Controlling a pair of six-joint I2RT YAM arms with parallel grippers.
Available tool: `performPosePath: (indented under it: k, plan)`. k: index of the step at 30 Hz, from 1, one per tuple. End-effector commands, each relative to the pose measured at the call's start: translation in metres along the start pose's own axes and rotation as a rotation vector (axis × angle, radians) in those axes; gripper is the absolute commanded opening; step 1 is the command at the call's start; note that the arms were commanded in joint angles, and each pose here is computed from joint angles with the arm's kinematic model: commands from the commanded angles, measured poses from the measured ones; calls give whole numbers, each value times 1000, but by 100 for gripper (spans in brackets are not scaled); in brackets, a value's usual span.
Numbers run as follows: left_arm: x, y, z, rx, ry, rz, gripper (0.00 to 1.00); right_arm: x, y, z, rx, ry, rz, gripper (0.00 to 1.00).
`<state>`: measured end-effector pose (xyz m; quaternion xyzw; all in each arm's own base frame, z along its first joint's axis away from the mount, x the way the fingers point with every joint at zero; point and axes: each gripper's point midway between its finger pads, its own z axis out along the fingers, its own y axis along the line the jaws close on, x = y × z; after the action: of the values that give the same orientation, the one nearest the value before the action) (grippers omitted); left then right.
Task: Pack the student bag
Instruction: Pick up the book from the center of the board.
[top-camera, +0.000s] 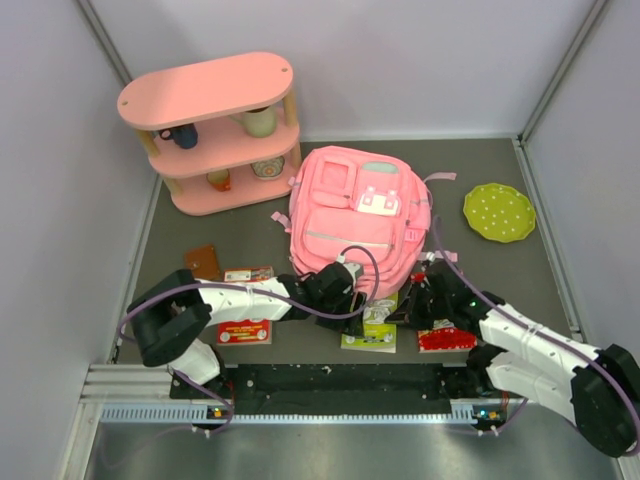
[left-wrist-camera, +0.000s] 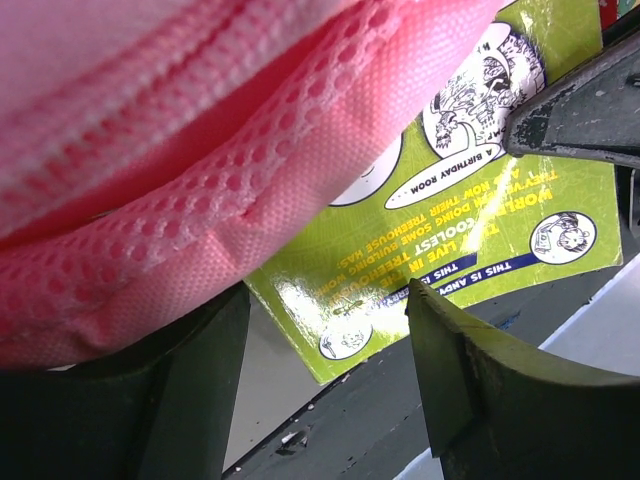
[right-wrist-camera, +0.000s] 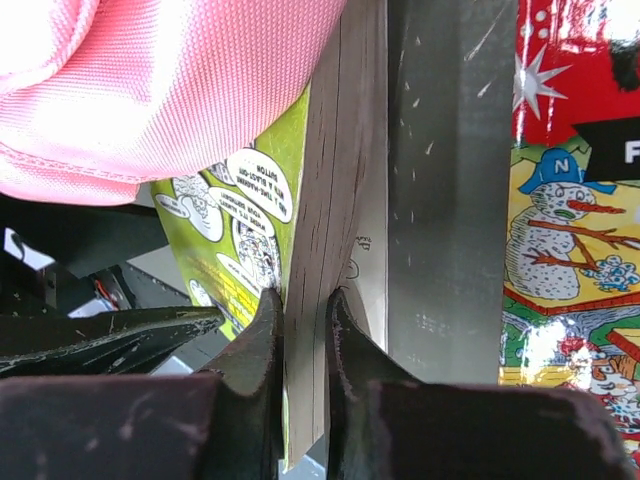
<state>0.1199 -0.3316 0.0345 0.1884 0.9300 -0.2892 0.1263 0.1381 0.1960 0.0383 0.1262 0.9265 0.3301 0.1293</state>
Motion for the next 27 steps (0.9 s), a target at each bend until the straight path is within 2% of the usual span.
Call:
performPosePath:
  k: [1,6,10,14,17,22,27]
  plan:
    - [-26,-43,-19,142,-91,55,69,-19,40,-15,-108,-72,-70,0]
    - [-33,-47,-57,137,-148,100,89,-13,43,-39,-124,-82,-82,0]
    - [-50,-40,-91,73,-262,116,98,3,46,-55,-172,-44,-59,0]
    - [-67,-36,-119,35,-380,117,99,23,64,-78,-275,40,-80,0]
    - [-78,-30,-130,-9,-422,114,99,27,80,-102,-346,31,-121,0]
    - [-92,-23,-141,-47,-453,95,99,35,103,-134,-458,33,-176,0]
    - [-102,-25,-150,-10,-466,65,99,40,117,-160,-532,19,-214,0]
